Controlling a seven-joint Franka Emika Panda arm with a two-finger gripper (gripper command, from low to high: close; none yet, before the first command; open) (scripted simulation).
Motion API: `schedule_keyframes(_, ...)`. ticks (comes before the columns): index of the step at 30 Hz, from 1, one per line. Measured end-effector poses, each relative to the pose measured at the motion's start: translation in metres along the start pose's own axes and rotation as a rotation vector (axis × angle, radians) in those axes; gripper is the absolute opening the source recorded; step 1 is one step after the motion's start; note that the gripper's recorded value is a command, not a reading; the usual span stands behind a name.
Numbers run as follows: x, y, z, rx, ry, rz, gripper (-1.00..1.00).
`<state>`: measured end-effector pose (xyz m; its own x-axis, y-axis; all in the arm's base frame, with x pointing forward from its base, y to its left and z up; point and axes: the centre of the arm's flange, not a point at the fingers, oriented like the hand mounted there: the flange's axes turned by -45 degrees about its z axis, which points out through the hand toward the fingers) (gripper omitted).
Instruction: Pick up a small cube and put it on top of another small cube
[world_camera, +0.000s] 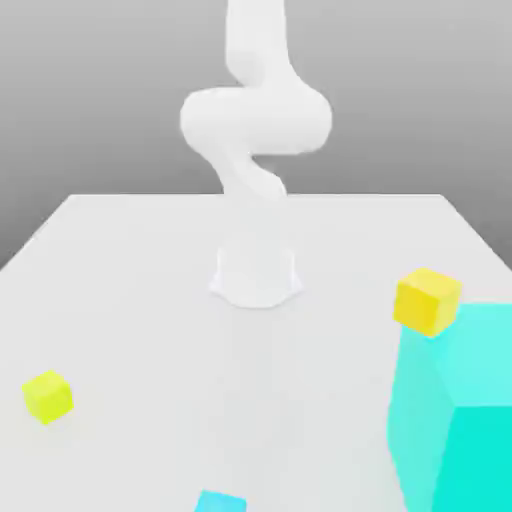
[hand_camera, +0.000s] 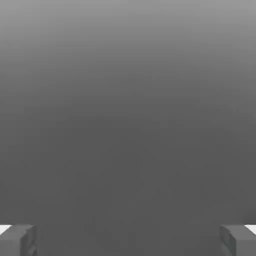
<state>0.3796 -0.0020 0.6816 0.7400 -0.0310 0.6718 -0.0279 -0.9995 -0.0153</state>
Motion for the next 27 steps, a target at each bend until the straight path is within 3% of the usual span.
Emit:
schedule_keyframes(13, -0.034, 0.017, 0.23, -0.046, -0.328, 0.089, 0.0)
schedule_keyframes(27, -0.18, 0.039, 0.436, -0.09, -0.675, 0.191, 0.0)
